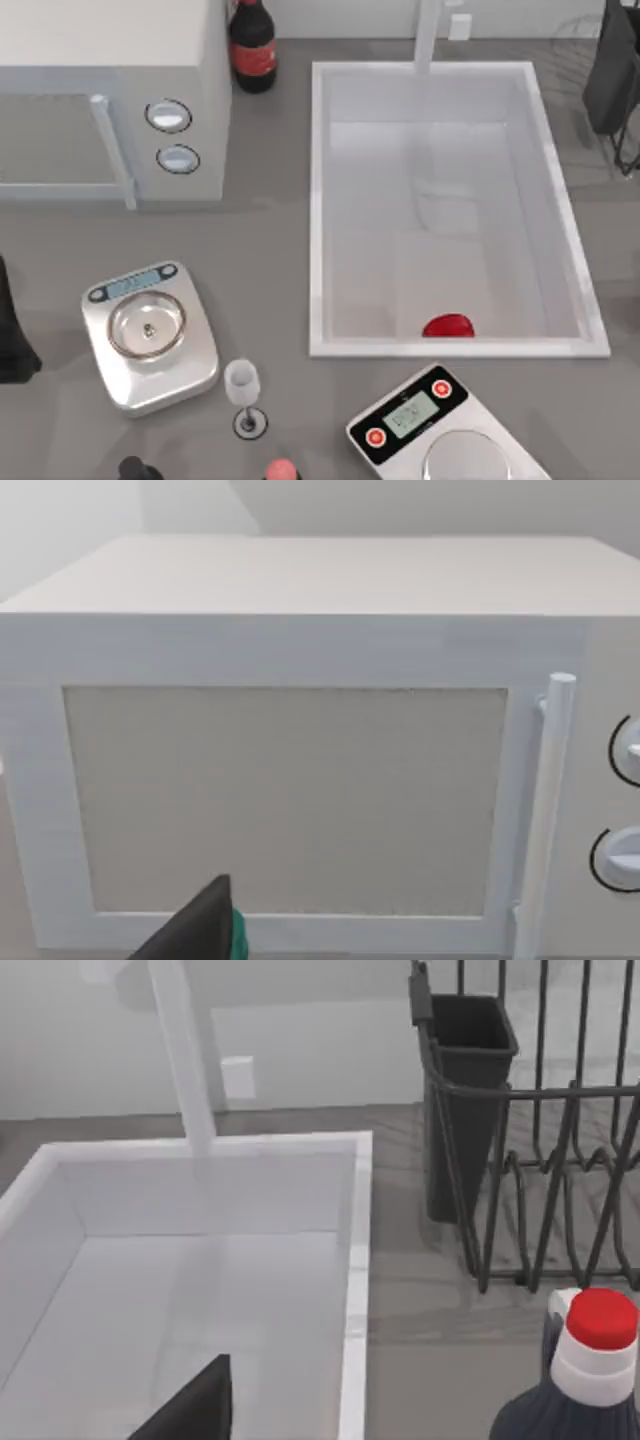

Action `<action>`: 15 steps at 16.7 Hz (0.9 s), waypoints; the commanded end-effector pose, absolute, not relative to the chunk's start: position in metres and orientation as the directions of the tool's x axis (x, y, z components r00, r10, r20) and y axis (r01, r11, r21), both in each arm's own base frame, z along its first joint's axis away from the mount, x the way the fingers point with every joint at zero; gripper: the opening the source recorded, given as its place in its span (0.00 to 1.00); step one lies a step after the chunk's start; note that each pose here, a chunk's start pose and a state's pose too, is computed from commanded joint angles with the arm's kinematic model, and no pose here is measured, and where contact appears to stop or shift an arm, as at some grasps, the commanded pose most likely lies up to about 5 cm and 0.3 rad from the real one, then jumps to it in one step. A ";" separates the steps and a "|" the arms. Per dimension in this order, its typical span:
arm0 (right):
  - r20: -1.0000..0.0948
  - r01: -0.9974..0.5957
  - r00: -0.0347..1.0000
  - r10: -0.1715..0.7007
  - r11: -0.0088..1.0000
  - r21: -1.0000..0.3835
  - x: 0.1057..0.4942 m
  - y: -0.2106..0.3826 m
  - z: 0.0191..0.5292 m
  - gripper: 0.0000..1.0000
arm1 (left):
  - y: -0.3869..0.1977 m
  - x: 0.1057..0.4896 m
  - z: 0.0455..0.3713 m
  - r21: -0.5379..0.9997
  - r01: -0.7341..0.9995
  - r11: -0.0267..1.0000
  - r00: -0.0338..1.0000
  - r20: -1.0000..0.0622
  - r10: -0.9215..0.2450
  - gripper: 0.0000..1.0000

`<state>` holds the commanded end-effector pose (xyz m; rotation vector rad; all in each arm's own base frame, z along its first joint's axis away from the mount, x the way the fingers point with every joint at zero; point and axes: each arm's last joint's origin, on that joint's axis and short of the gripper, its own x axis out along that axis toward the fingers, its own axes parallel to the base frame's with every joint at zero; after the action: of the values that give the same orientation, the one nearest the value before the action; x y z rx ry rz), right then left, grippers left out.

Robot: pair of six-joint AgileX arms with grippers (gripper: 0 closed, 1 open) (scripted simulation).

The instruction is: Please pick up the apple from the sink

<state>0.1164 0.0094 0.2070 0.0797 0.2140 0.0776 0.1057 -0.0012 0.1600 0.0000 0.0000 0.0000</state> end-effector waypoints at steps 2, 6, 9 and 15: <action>-0.333 -0.086 0.935 0.124 0.988 0.127 0.131 0.017 0.227 1.00 | -0.001 0.106 0.160 0.000 0.000 1.000 1.000 0.000 0.000 1.00; -0.609 -0.085 0.772 0.184 0.979 0.187 0.183 0.044 0.257 1.00 | -0.001 0.106 0.160 0.000 0.000 1.000 1.000 0.000 0.000 1.00; -0.791 -0.056 0.582 0.189 0.980 0.192 0.234 0.077 0.257 1.00 | -0.001 0.106 0.160 0.000 0.000 1.000 1.000 0.000 0.000 1.00; -0.978 0.000 0.188 0.091 0.996 0.092 0.316 0.156 0.205 1.00 | -0.001 0.106 0.160 0.000 0.000 1.000 1.000 0.000 0.000 1.00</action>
<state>0.3159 0.1561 0.2046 0.0771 1.3807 0.0640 0.1057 -0.0012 0.1600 0.0000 0.0000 0.0000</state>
